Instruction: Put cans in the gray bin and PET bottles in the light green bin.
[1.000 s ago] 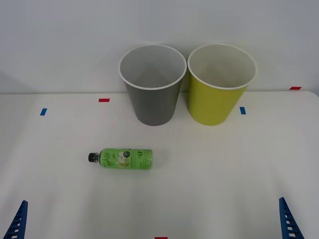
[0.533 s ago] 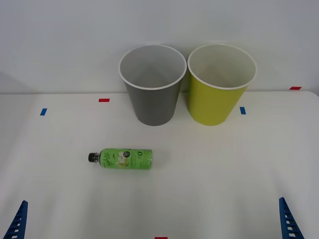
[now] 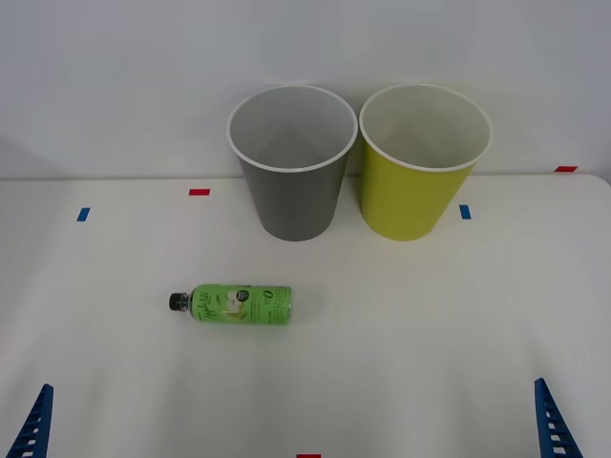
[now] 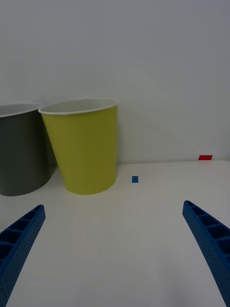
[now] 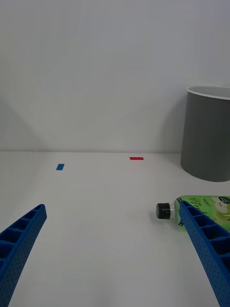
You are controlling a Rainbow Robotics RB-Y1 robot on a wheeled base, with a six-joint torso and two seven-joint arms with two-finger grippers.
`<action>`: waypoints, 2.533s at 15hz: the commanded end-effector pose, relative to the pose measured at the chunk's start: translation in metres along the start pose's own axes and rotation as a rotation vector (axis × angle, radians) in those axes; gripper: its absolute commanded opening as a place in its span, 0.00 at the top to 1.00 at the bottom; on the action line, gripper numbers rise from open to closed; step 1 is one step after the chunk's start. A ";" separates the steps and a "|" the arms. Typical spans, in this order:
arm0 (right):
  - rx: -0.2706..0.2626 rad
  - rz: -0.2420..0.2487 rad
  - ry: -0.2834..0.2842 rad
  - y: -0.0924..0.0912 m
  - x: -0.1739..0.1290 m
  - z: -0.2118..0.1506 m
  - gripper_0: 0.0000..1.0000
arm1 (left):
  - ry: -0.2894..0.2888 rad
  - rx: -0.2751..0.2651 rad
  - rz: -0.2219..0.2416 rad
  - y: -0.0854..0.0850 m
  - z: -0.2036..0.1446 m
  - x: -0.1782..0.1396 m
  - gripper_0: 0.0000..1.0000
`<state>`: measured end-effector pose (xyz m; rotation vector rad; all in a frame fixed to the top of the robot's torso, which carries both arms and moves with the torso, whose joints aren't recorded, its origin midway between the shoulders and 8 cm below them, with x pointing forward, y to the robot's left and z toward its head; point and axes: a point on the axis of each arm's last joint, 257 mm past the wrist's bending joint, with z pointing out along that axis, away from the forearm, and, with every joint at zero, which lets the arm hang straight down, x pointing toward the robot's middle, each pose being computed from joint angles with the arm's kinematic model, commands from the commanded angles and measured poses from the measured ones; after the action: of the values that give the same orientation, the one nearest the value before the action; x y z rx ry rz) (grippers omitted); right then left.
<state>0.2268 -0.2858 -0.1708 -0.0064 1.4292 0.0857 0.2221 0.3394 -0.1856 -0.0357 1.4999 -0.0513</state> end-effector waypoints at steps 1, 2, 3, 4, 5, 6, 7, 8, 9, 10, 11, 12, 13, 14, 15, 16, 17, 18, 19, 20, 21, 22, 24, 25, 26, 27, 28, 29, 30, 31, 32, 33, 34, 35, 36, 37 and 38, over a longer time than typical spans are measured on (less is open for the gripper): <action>0.000 0.000 0.000 0.000 0.000 0.000 0.00 | 0.000 0.000 0.000 0.000 0.000 0.000 0.05; 0.000 0.000 0.000 0.000 0.000 0.000 0.00 | 0.000 0.000 0.000 0.000 0.000 0.000 0.05; 0.000 0.000 0.000 0.000 0.000 0.000 0.00 | 0.000 0.000 0.000 0.000 0.000 0.000 0.05; 0.000 0.000 0.000 0.000 0.000 0.000 0.00 | 0.000 0.000 0.000 0.000 0.000 0.000 0.05; 0.000 0.000 0.000 0.000 0.000 0.000 0.00 | 0.000 0.000 0.000 0.000 0.000 0.000 0.05; 0.000 0.000 0.000 0.000 0.000 0.000 0.00 | 0.000 0.000 0.000 0.000 0.000 0.000 0.05; 0.000 0.000 0.000 0.000 0.000 0.000 0.00 | 0.000 0.000 0.000 0.000 0.000 0.000 0.05; 0.000 0.000 0.000 0.000 0.000 0.000 0.00 | 0.000 0.000 0.000 0.000 0.000 0.000 0.05; 0.000 0.000 0.000 0.000 0.000 0.000 0.00 | 0.000 0.000 0.000 0.000 0.000 0.000 0.05; 0.000 0.000 0.000 0.000 0.000 0.000 0.00 | 0.000 0.000 0.000 0.000 0.000 0.000 0.05; 0.000 0.000 0.000 0.000 0.000 0.000 0.00 | 0.000 0.000 0.000 0.000 0.000 0.000 0.05; 0.000 0.000 0.000 0.000 0.000 0.000 0.00 | 0.000 0.000 0.000 0.000 0.000 0.000 0.05; 0.000 0.000 0.000 0.000 0.000 0.000 0.00 | 0.000 0.000 0.000 0.000 0.000 0.000 0.05; 0.000 0.000 0.000 0.000 0.000 0.000 0.00 | 0.000 0.000 0.000 0.000 0.000 0.000 0.05; 0.000 0.000 0.000 0.000 0.000 0.000 0.00 | 0.000 0.000 0.000 0.000 0.000 0.000 0.05; 0.000 0.000 0.000 0.000 0.000 0.000 0.00 | 0.000 0.000 0.000 0.000 0.000 0.000 0.05; 0.000 0.000 0.000 0.000 0.000 0.000 0.00 | 0.000 0.000 0.000 0.000 0.000 0.000 0.05; 0.000 0.000 0.000 0.000 0.000 0.000 0.00 | 0.000 0.000 0.000 0.000 0.000 0.000 0.05; 0.000 0.000 0.000 0.000 0.000 0.000 0.00 | 0.000 0.000 0.000 0.000 0.000 0.000 0.05; 0.000 0.000 0.000 0.000 0.000 0.000 0.00 | 0.000 0.000 0.000 0.000 0.000 0.000 0.05; 0.000 0.000 0.000 0.000 0.000 0.000 0.00 | 0.000 0.000 0.000 0.000 0.000 0.000 0.05; 0.000 0.000 0.000 0.000 0.000 0.000 0.00 | 0.000 0.000 0.000 0.000 0.000 0.000 0.05; 0.000 0.000 0.000 0.000 0.000 0.000 0.00 | 0.000 0.000 0.000 0.000 0.000 0.000 0.04; 0.000 0.000 0.000 0.000 0.000 0.000 0.00 | 0.000 0.000 0.000 0.000 0.000 0.000 0.05; 0.000 0.000 0.000 0.000 0.000 0.000 0.00 | 0.042 -0.016 -0.022 -0.001 -0.004 0.023 0.05; 0.000 0.000 0.000 0.000 0.000 0.000 0.00 | 0.022 -0.003 -0.028 -0.005 -0.004 0.020 0.03; 0.000 0.000 0.000 0.000 0.000 0.000 0.00 | 0.021 0.000 -0.033 -0.007 -0.003 0.020 0.00; 0.000 0.000 0.000 0.000 0.000 0.000 0.00 | 0.020 0.010 -0.033 -0.009 -0.002 0.020 0.00; 0.000 0.000 0.000 0.000 0.000 0.000 0.00 | 0.029 0.030 -0.031 -0.013 -0.002 0.022 0.00; 0.000 0.000 0.000 0.000 0.000 0.000 0.00 | 0.037 0.053 -0.018 -0.015 -0.001 0.022 0.00; 0.000 0.000 0.000 0.000 0.000 0.000 0.00 | 0.042 0.080 -0.004 -0.018 0.002 0.022 0.00; 0.000 0.000 0.000 0.000 0.000 0.000 0.00 | 0.061 0.115 0.017 -0.020 0.007 0.025 0.00; 0.000 0.000 0.000 0.000 0.000 0.000 0.00 | 0.087 0.146 0.039 -0.022 0.014 0.031 0.00; 0.000 0.000 0.000 0.000 0.000 0.000 0.00 | 0.101 0.171 0.055 -0.025 0.022 0.034 0.00; 0.000 0.000 0.000 0.000 0.000 0.000 0.00 | 0.116 0.203 0.081 -0.028 0.031 0.037 0.00; 0.000 0.000 0.000 0.000 0.000 0.000 0.00 | 0.134 0.231 0.112 -0.029 0.038 0.040 0.00; 0.000 0.000 0.000 0.000 0.000 0.000 0.00 | 0.132 0.270 0.135 -0.037 0.043 0.040 0.00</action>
<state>0.2268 -0.2858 -0.1708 -0.0064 1.4292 0.0857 0.2627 0.3058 -0.2204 0.2467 1.6140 -0.1439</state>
